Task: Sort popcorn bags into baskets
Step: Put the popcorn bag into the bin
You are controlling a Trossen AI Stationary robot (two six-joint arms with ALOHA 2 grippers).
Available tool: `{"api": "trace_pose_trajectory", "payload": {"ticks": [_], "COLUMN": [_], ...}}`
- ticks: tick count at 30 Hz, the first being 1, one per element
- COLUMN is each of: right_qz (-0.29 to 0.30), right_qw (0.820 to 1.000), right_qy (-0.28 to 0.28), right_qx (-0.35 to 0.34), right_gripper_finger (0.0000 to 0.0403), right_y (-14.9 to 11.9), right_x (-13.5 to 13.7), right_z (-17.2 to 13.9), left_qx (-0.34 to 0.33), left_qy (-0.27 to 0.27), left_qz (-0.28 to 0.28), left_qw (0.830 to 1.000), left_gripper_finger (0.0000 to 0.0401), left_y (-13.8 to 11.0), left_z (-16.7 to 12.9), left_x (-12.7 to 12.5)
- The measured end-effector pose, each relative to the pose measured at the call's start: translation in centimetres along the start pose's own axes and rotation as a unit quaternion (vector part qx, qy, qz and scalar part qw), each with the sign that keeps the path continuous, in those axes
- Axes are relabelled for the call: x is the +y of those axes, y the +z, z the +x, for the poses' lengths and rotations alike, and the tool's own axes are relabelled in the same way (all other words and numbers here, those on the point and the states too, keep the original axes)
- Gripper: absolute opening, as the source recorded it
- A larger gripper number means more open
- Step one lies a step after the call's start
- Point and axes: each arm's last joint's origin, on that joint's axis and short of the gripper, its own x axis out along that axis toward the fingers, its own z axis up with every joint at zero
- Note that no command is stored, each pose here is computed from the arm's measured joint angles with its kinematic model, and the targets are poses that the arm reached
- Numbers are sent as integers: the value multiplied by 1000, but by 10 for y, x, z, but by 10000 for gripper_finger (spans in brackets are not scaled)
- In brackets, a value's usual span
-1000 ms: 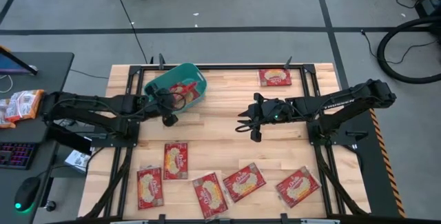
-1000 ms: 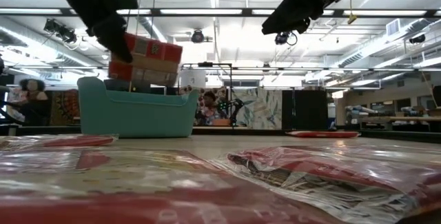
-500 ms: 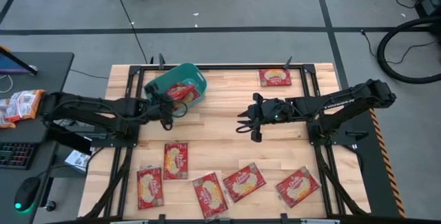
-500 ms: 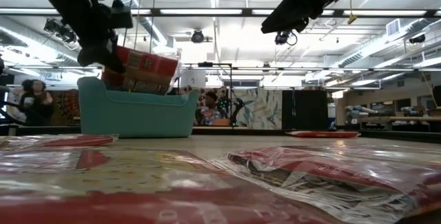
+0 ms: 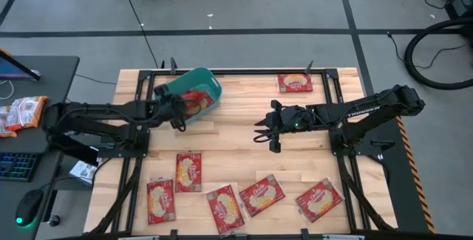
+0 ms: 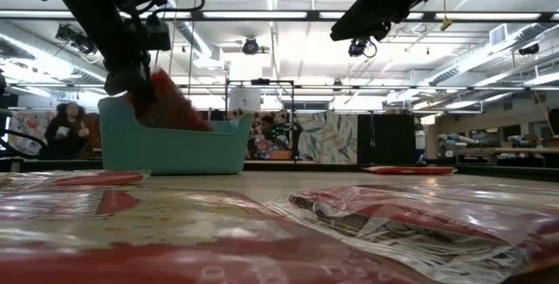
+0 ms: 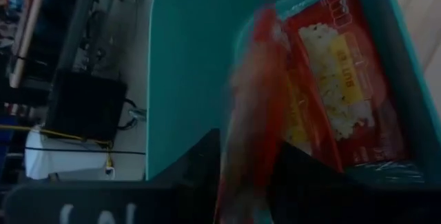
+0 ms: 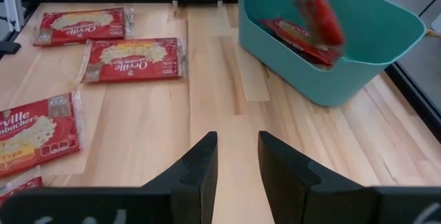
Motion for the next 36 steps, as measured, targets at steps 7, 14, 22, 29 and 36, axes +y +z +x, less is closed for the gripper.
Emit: {"api": "trace_pose_trajectory", "payload": {"ticks": [7, 14, 22, 29, 36], "right_qz": [0, -4, -5, -1, 8], "right_qw": [1000, 1000, 1000, 1000, 1000], "right_qy": [1, 1, 1, 1, 2], "right_qx": [1, 3, 3, 4, 4], "right_gripper_finger": [110, 110, 110, 110, 110], "right_y": [0, -1, -1, -1, -1], "right_x": [0, 1, 1, 1, 1], "right_z": [0, 2, 2, 2, 2], "left_qx": [-1, 5, 40, 69, 127], "left_qy": [-72, -120, -108, -112, -164], "left_qz": [-14, -46, -101, -168, -216], "left_qw": [997, 992, 988, 977, 954], "left_gripper_finger": [158, 172, 165, 164, 164], "left_y": [0, -1, -4, 3, 0], "left_z": [2, 2, 0, -13, -21], "left_x": [-2, -5, 1, 14, 17]}}
